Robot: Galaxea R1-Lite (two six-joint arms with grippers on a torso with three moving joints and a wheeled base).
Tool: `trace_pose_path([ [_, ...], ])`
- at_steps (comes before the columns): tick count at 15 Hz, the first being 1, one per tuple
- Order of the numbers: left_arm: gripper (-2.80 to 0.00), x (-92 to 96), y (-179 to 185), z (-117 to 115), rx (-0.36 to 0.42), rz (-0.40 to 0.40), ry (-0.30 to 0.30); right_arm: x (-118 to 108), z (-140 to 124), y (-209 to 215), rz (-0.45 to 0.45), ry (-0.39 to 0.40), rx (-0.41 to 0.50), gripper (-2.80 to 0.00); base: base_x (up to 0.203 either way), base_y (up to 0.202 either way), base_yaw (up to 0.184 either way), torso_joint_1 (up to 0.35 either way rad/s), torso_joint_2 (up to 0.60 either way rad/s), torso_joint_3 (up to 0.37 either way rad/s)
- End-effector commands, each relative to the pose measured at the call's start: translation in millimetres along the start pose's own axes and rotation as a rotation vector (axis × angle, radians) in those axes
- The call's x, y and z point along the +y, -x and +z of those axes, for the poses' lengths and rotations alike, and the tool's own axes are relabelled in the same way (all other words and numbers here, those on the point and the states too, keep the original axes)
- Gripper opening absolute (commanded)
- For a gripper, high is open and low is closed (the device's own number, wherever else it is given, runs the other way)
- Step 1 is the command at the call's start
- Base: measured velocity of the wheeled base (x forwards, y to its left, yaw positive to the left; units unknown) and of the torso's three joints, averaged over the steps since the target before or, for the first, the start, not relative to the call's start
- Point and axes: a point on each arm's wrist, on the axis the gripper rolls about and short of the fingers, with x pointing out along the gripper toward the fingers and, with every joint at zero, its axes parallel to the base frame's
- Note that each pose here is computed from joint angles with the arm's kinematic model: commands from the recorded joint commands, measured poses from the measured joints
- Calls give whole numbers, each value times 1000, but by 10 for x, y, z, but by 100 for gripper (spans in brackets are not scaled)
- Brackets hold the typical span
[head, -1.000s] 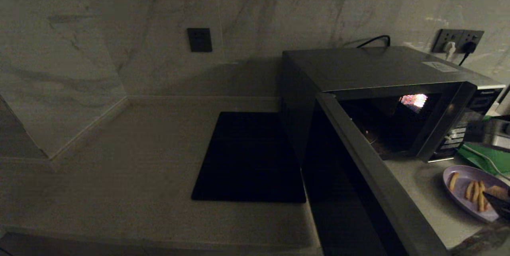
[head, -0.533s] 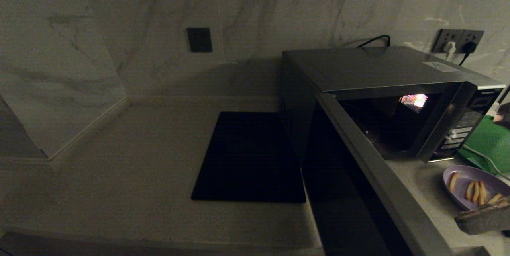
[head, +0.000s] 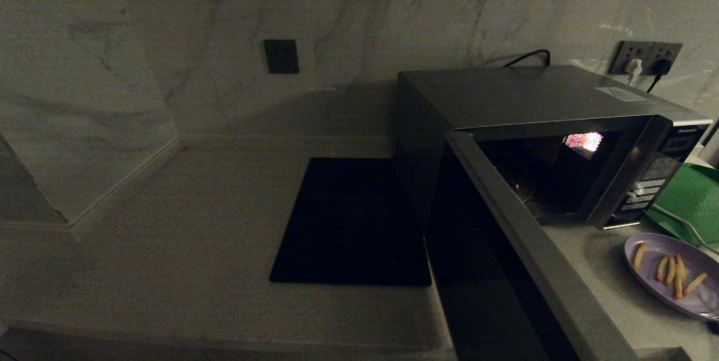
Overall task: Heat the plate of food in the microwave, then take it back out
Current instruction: Open the microwave oven, then put the plate in the microwave oven
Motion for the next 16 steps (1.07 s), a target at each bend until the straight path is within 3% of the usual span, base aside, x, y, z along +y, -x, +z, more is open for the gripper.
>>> trace_pose_path([
  [1, -280, 0, 1, 0, -2, 0, 1, -58, -25, 118, -345, -44, -62, -280, 0, 0, 0, 0, 0, 0],
  [3, -280, 0, 1, 0, -2, 0, 1, -113, 10, 85, -529, -75, -70, -280, 0, 0, 0, 0, 0, 0],
  [8, -280, 0, 1, 0, -2, 0, 1, -414, 394, -632, -673, -144, -98, -280, 0, 0, 0, 0, 0, 0],
  [12, -280, 0, 1, 0, -2, 0, 1, -777, 535, -1132, -722, -267, -15, -280, 0, 0, 0, 0, 0, 0],
  [16, -280, 0, 1, 0, -2, 0, 1, -1090, 627, -1453, -737, -374, 7, -280, 0, 0, 0, 0, 0, 0],
])
